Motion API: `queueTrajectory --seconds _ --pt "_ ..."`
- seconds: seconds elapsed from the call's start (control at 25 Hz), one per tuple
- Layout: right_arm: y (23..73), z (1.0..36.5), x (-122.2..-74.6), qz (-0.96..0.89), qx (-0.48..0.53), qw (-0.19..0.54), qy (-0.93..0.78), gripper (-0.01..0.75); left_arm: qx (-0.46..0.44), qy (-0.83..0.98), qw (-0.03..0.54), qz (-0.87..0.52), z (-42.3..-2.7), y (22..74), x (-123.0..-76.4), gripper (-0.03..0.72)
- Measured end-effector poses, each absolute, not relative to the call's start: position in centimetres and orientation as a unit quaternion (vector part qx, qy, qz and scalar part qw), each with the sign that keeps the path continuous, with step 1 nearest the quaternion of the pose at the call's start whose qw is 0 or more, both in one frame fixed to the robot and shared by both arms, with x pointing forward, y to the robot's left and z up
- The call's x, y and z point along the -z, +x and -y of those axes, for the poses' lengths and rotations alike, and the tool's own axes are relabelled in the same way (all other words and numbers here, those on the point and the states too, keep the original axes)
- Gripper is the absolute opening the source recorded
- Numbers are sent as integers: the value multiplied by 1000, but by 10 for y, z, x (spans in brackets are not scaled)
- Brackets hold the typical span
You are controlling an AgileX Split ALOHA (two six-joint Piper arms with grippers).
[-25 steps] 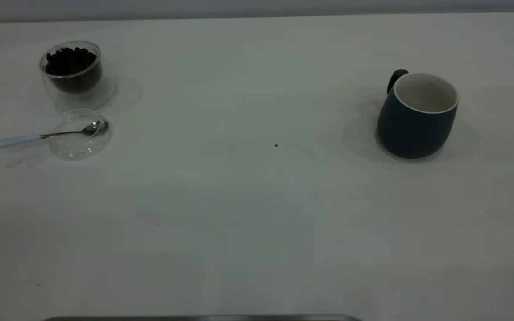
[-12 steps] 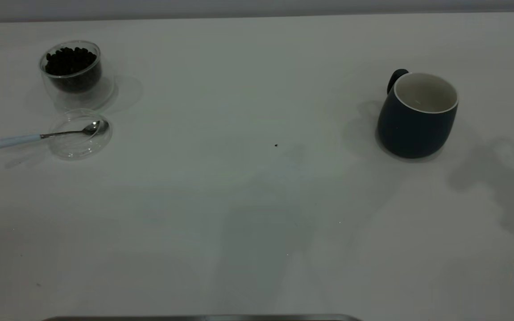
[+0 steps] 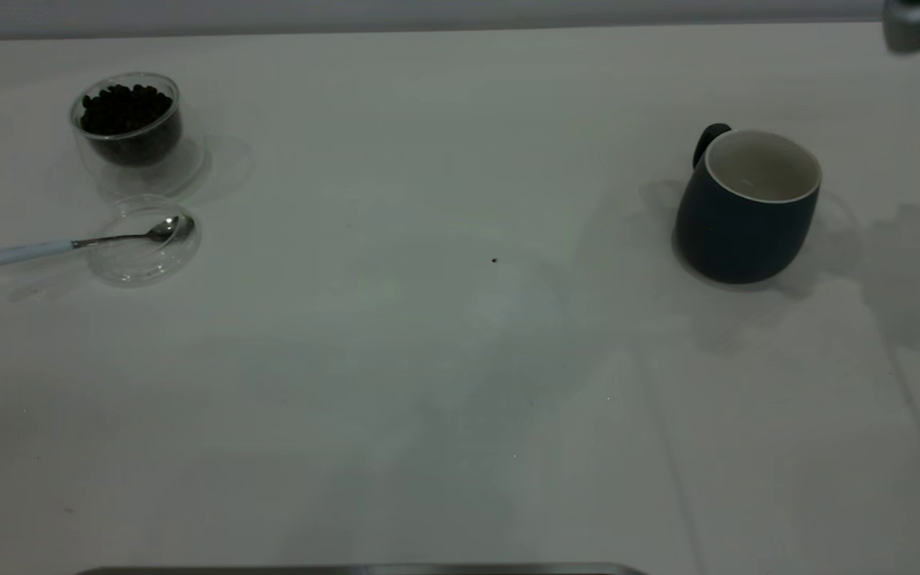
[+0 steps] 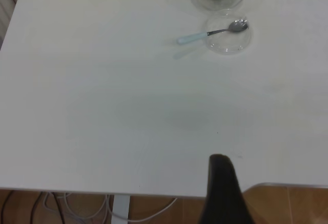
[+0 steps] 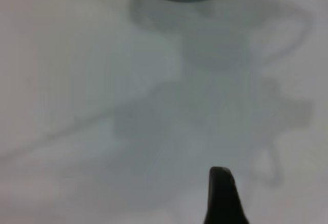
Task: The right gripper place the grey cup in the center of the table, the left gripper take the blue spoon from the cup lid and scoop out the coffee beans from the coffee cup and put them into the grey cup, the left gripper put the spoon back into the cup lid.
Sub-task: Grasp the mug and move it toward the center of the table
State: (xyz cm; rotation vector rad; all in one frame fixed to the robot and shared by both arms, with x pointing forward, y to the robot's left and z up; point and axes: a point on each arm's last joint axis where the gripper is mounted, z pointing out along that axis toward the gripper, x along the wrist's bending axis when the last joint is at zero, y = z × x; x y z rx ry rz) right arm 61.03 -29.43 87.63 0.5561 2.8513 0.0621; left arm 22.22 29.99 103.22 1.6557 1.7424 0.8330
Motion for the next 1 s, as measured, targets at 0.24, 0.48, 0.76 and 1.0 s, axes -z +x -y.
queueTrajectory --seconds 0.24,0.48,0.76,1.0 --pt "624 278 -848 -984 -19 127 126 459 -313 622 294 -655 -300 222 -1032 572" --pt "635 247 -828 -988 -26 122 92 459 -313 622 295 -655 -300 222 -1032 572" --pt "638 191 -821 -989 -57 124 64 459 -313 622 295 -655 -300 222 -1032 572" --pt "635 134 -831 -984 -98 145 38 459 -313 622 295 -655 -300 222 -1032 572"
